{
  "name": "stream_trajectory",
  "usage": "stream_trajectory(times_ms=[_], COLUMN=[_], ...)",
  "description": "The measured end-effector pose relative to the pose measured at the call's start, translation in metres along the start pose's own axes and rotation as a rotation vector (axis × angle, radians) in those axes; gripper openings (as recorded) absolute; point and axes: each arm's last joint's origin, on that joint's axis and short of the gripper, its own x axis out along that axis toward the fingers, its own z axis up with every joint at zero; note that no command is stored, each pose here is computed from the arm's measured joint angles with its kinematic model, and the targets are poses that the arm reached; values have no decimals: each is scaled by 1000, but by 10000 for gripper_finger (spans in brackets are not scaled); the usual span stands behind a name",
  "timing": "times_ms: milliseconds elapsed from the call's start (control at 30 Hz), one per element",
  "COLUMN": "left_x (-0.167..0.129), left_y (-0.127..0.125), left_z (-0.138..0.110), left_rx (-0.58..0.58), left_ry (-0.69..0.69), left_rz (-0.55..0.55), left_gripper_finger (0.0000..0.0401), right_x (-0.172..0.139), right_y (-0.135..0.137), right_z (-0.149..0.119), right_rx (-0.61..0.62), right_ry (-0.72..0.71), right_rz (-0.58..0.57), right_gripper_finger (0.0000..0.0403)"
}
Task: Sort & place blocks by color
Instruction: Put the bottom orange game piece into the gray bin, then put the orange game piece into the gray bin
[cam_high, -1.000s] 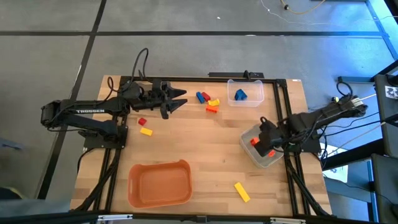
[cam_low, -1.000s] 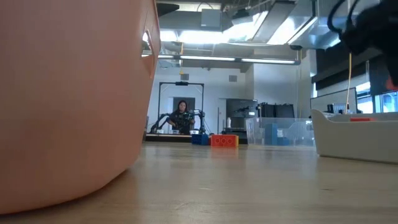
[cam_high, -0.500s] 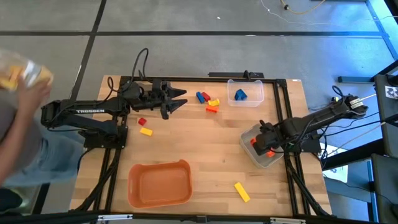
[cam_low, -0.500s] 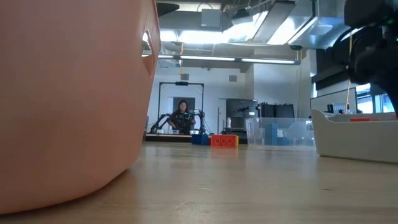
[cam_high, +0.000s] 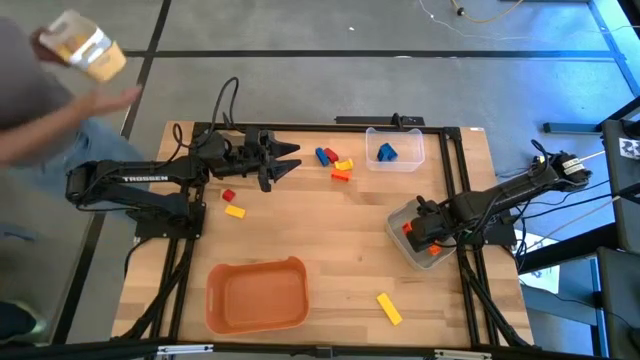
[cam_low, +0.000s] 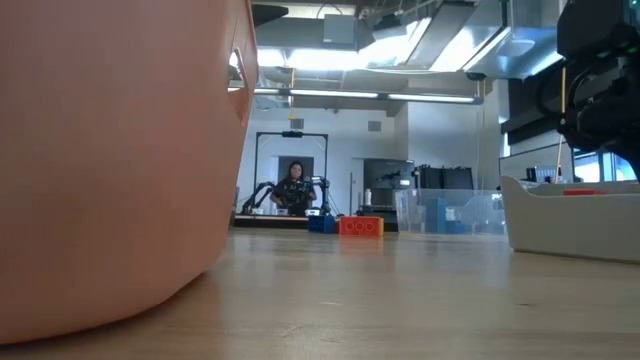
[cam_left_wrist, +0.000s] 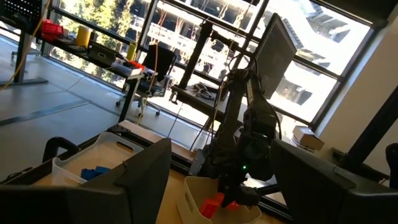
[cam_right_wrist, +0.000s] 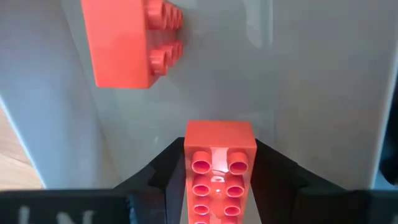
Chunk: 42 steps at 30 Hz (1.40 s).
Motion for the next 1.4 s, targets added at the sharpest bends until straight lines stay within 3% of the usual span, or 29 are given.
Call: stream_trajectory(times_ms=[500,767,1033,1400], left_x=[0,0,0,0], left_y=[0,0,0,0], left_z=[0,0,0,0], left_rx=[0,0,0,0], left_ry=[0,0,0,0], left_rz=[0,0,0,0], left_gripper_finger=[266,266,266,266], right_x=[0,0,-15,-79], right_y=[0,0,8,42], right_z=[0,0,0,-1], right_rx=[1,1,-13,-340], right_ry=[0,4,-3,-31], right_rz=[0,0,38,308], right_gripper_finger=[142,267,287,288])
